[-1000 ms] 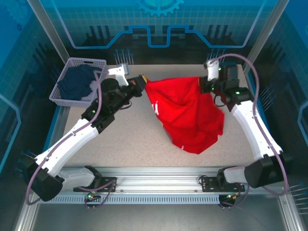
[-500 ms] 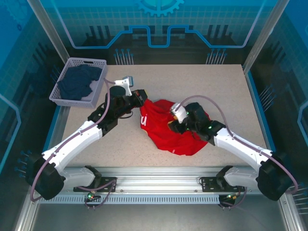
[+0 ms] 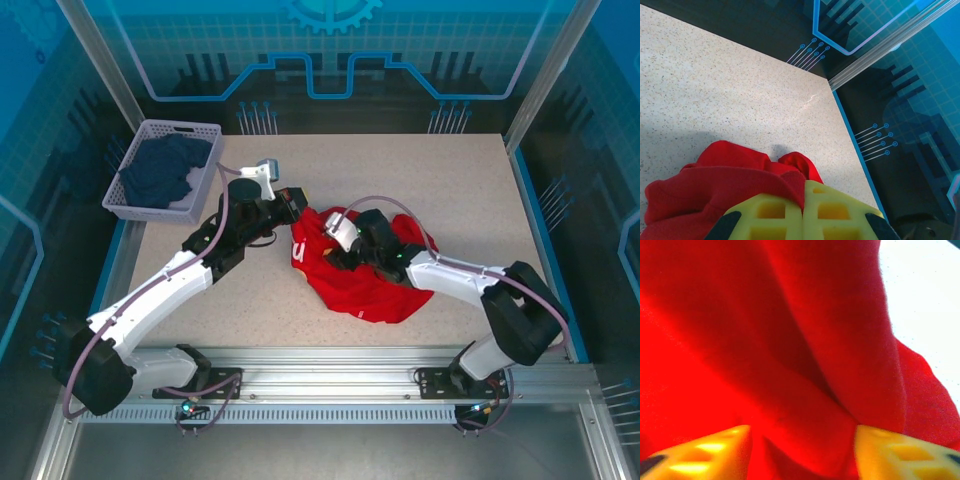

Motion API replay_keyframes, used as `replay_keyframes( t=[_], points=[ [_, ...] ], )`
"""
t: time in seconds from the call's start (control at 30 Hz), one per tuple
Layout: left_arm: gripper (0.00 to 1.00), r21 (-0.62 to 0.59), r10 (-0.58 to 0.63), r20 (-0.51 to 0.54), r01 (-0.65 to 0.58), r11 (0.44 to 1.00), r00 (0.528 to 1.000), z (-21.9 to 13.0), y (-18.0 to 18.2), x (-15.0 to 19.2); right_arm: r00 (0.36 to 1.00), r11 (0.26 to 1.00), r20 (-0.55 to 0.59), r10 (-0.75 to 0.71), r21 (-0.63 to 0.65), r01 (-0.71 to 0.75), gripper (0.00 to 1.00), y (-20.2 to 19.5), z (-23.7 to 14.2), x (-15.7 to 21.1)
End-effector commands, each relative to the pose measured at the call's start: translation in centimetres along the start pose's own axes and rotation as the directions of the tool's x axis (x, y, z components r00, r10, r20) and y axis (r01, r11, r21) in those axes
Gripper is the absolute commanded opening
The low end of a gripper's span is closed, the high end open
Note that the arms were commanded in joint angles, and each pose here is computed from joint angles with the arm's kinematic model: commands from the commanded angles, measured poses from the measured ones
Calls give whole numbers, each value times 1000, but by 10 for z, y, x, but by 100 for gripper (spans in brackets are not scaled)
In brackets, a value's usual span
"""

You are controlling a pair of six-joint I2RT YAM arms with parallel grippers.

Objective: Fold the inside-out t-shirt

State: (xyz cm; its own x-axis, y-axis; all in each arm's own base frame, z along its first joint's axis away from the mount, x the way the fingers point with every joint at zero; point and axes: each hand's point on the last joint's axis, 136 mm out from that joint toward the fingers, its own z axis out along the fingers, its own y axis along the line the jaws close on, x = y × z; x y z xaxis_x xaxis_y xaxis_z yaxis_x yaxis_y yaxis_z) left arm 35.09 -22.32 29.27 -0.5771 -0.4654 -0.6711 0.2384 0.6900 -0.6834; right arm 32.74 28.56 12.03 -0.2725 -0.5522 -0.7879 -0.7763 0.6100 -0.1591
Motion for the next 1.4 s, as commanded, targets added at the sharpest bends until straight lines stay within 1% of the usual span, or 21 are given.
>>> replay_keyframes(
  t=[0.0,0.07,0.1,0.2,0.23,0.33,0.37,0.43,0.5,0.53,0.57,0.63,0.7,0.77,0.8,0.87,0.9,1.0,1.17,1.23,1.37],
  points=[
    [0,11,25,35,-26,1000,999,-12,-9,-14,997,996,72,-16,88,10,23,-29,-5,-33],
    [0,-19,27,51,-26,999,998,-14,0,-17,998,996,71,1,86,-7,5,-35,-17,-35],
    [0,-28,25,57,-23,999,998,-15,4,-19,997,998,76,19,64,-24,0,-34,-25,-36],
    [0,-113,20,90,-10,993,996,-19,31,-27,991,993,77,111,-52,-107,0,-25,-57,-35],
    [0,-155,27,100,-11,988,995,-19,44,-30,984,983,81,157,-114,-147,0,-19,-69,-37],
    [0,-286,73,124,-35,958,990,-17,78,-39,948,906,84,306,-332,-263,0,1,-103,-52],
    [0,-332,94,114,-52,942,989,-14,89,-40,936,872,74,345,-394,-290,0,6,-113,-60],
    [0,-387,146,71,-108,916,987,-8,100,-39,916,815,39,399,-474,-334,0,13,-126,-71],
    [11,-410,180,12,-159,898,984,-3,105,-35,890,761,-6,456,-516,-394,0,13,-131,-78],
    [21,-412,190,-16,-180,893,982,-3,105,-32,871,731,-28,490,-532,-428,0,11,-133,-81],
    [29,-405,191,-36,-189,895,981,-6,104,-29,851,702,-45,523,-544,-460,0,8,-133,-83],
    [43,-365,186,-44,-189,911,982,-17,96,-23,822,669,-71,565,-544,-507,0,2,-130,-82],
    [54,-291,192,-42,-196,937,981,-30,81,-12,809,655,-83,582,-542,-527,0,-2,-127,-81],
    [61,-149,234,-64,-241,959,970,-43,54,9,808,649,-89,582,-549,-527,0,-2,-126,-81],
    [64,-71,268,-85,-274,959,960,-46,41,21,810,649,-92,579,-549,-526,0,-2,-125,-81],
    [71,95,340,-119,-330,939,933,-52,16,48,820,656,-89,565,-555,-512,0,-3,-126,-81],
    [72,148,366,-134,-346,926,921,-51,9,58,824,658,-90,560,-556,-508,0,-3,-126,-81],
    [70,281,432,-209,-369,886,877,-40,-5,85,831,664,-94,548,-556,-500,0,-6,-127,-79],
    [56,407,519,-317,-380,830,794,-18,-22,121,830,674,-83,551,-544,-501,0,-15,-132,-79],
    [51,430,525,-343,-367,825,779,-13,-24,129,829,677,-78,554,-538,-503,0,-19,-134,-79],
    [51,384,521,-358,-387,838,775,1,-12,131,830,681,-69,554,-536,-499,0,-20,-136,-79]
  ],
)
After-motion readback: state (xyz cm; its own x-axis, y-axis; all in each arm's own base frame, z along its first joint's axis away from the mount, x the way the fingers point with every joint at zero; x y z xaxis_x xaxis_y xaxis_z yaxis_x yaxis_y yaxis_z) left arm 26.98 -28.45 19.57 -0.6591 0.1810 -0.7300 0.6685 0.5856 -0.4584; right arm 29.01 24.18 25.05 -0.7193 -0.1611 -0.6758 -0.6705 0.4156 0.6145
